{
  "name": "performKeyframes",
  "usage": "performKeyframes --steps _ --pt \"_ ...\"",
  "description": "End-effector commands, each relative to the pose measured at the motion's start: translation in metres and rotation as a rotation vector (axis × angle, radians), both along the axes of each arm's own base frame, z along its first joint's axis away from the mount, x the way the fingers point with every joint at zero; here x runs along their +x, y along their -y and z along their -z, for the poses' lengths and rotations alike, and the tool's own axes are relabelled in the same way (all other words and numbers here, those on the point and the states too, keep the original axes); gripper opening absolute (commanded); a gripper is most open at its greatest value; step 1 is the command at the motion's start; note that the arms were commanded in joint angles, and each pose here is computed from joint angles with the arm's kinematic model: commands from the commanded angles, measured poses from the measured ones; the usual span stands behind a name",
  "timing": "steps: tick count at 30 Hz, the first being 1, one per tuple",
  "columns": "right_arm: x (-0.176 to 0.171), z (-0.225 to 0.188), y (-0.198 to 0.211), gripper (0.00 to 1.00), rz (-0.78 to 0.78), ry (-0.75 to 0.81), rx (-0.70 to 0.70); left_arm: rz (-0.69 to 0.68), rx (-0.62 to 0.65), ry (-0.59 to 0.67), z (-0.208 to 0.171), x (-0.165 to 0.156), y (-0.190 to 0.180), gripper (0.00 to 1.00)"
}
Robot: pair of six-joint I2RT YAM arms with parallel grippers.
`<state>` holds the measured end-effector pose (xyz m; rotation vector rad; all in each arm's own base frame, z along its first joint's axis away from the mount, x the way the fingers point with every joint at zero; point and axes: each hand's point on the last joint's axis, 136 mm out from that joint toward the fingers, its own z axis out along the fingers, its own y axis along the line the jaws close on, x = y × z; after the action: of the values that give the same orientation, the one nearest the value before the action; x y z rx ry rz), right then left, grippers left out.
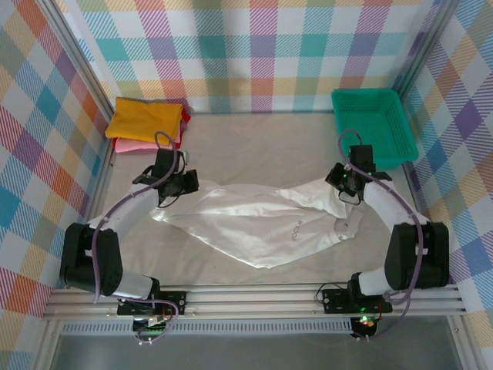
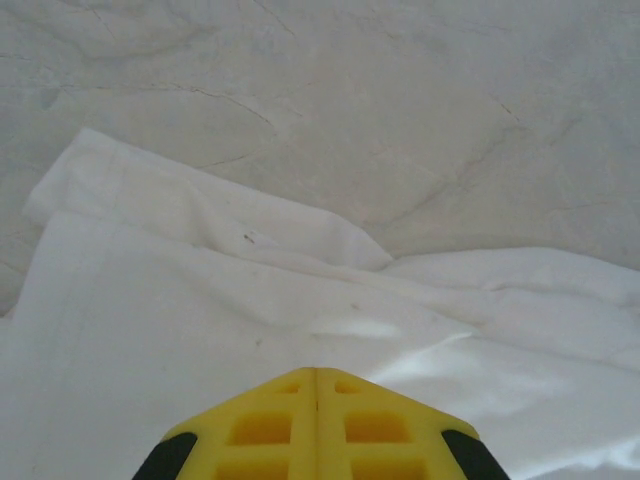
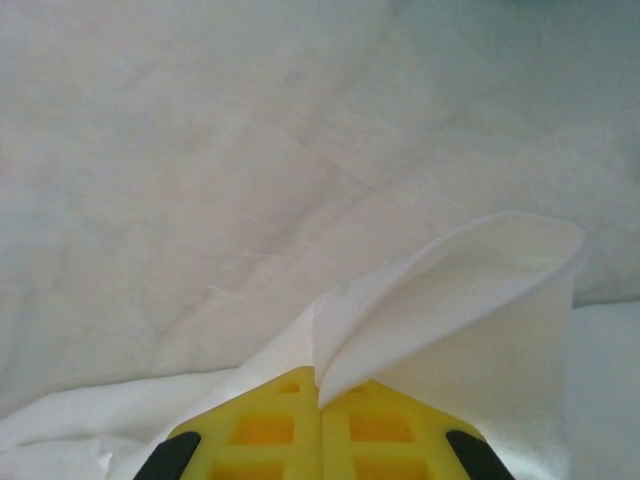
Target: Fold and stack the t-shirts
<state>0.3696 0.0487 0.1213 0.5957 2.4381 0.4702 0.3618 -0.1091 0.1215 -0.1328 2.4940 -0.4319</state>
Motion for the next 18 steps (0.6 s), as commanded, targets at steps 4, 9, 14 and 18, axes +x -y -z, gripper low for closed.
performKeyframes --steps 4,9,14,18 --pt "-0.003 -0.059 -0.007 0.0 -0.069 0.138 -0.002 0.06 -0.002 -0.088 0.02 -0.044 0.017 0.0" --pt "-0.02 -0.114 0.003 0.0 -0.041 0.296 -0.049 0.066 0.021 -0.033 0.017 -0.047 0.019 0.0" --pt "-0.042 -0.165 0.014 0.0 -0.021 0.418 -0.107 0.11 0.051 0.048 -0.006 -0.018 0.027 0.37" --pt "-0.045 -0.191 0.0 0.0 -0.109 0.484 -0.087 0.159 0.068 0.154 -0.028 0.017 0.037 0.69"
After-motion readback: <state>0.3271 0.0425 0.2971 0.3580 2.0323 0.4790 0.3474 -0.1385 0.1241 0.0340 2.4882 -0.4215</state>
